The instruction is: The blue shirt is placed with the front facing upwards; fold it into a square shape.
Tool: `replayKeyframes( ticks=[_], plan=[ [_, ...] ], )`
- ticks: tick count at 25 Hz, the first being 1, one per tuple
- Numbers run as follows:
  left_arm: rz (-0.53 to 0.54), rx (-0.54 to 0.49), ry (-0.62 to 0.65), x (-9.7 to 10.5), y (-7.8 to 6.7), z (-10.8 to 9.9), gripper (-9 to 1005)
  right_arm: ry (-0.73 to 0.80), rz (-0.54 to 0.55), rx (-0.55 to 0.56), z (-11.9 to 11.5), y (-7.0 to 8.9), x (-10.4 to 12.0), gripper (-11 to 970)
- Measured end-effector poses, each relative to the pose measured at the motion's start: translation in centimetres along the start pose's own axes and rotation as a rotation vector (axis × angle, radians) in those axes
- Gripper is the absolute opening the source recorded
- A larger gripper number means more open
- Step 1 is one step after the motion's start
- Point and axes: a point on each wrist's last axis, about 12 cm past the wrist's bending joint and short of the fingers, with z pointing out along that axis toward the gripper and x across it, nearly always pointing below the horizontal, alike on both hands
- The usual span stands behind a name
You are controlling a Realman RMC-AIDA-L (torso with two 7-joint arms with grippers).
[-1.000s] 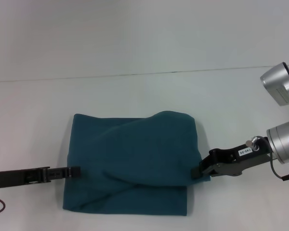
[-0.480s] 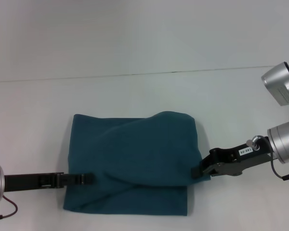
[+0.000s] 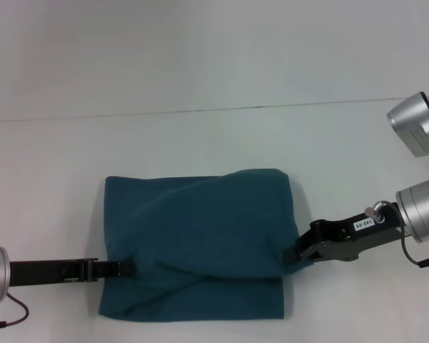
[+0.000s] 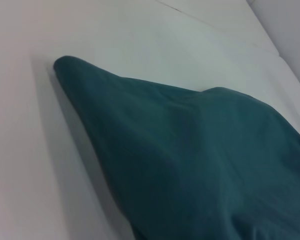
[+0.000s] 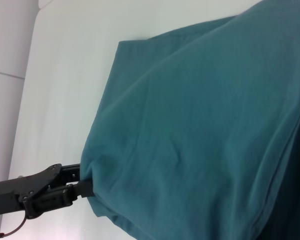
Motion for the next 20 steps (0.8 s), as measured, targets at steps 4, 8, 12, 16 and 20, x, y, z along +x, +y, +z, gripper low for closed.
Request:
replayKeyframes(
  ticks=[4,8,12,16,20],
  plan=[
    [0.001,0.001,-0.002,0.0,0.1,-0.2,434,0.008,0.000,-0.005,0.0,0.1,0.1,94],
    [0.005,0.007,0.002,0.0,0.1,-0.3,248,0.026,0.001,-0.005,-0.4,-0.1,0.4,105],
    [0.009,0.008,0.005,0.0,0.1,-0.5,167,0.038,0.009,0.008,-0.9,-0.7,0.8,115],
    [0.004,0.004,-0.004,-0.1,0.3,-0.8,143,0.056,0.018,0.039,-1.2,-1.3,1.2,126],
    [-0.003,0.002,-0.016,-0.1,0.4,-0.9,142,0.068,0.020,0.054,-1.3,-1.6,1.4,136]
  ],
)
